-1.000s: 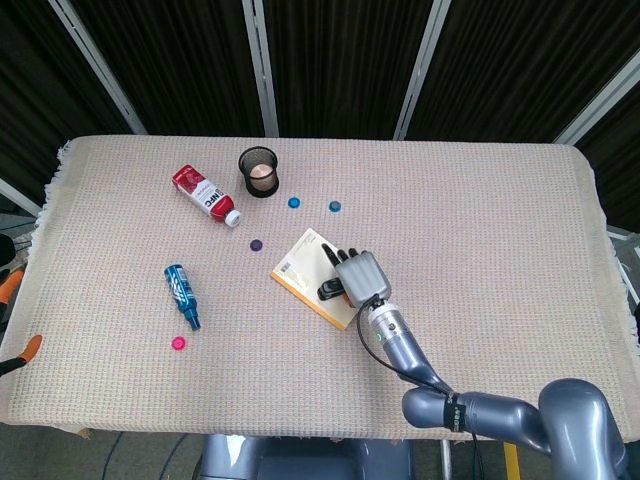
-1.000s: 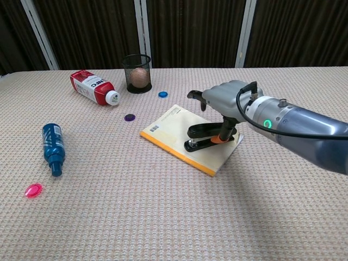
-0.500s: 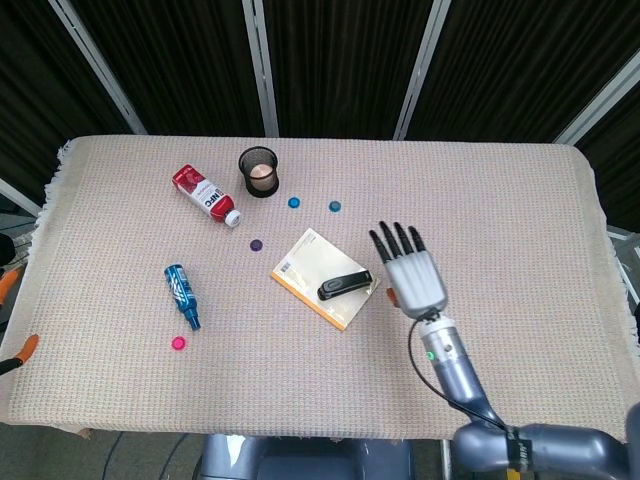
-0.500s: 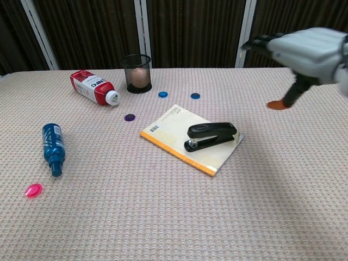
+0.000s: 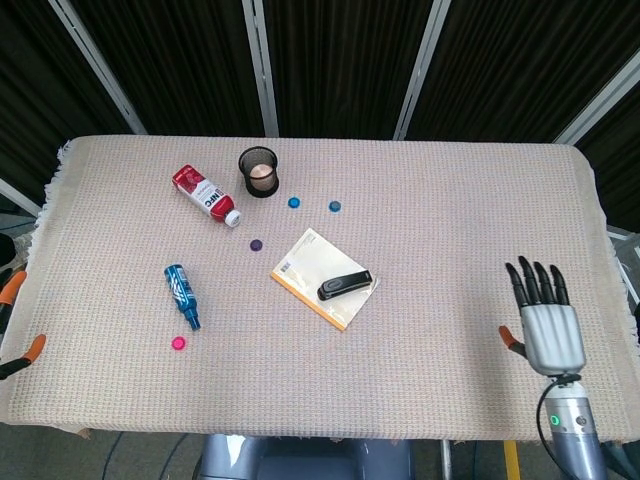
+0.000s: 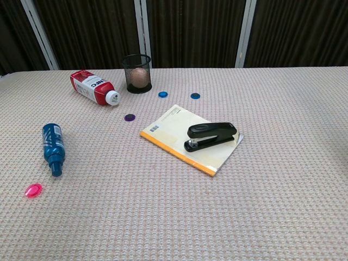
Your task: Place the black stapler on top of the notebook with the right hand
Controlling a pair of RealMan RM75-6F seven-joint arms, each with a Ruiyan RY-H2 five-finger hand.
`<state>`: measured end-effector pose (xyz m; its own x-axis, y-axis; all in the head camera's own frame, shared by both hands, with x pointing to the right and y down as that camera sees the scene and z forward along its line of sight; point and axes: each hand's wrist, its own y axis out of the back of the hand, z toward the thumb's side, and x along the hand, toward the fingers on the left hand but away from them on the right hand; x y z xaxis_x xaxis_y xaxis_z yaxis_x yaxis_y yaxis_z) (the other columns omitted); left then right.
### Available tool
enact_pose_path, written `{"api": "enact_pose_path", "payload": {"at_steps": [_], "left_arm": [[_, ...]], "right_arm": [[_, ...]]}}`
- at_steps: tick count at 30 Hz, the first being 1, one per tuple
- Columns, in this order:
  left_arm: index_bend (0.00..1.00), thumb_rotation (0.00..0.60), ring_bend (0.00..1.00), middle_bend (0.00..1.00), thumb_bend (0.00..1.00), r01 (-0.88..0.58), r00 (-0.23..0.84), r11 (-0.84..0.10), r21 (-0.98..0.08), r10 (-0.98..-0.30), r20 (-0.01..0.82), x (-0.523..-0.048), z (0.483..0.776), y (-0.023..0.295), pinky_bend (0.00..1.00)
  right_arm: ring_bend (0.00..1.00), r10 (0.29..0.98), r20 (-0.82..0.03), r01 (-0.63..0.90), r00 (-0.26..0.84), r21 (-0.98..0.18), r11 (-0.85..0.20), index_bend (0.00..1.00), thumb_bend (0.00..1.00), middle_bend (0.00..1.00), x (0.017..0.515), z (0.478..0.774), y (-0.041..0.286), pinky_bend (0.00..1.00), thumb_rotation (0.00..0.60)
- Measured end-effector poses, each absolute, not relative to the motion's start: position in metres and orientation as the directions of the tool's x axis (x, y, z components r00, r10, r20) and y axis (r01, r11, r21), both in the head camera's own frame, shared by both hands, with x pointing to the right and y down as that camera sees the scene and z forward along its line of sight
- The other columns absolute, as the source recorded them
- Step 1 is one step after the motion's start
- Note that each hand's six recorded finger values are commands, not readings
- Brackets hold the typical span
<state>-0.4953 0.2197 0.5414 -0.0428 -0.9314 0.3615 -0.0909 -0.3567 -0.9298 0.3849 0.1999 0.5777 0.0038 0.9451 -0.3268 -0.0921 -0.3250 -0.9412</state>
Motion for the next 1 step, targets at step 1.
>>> {"api": "enact_pose_path", "payload": {"at_steps": [1], "left_arm": [[0.06,0.600,0.00,0.00,0.31,-0.091,-0.041,-0.358,-0.929,-0.931,0.363,-0.4944,0.5420,0.2195,0.16]], "right_arm": [[0.00,0.945,-0.325,-0.100,-0.015,-0.940,-0.325,0.00,0.17,0.00,0.3942,0.5799,0.2039,0.00,0.600]]}}
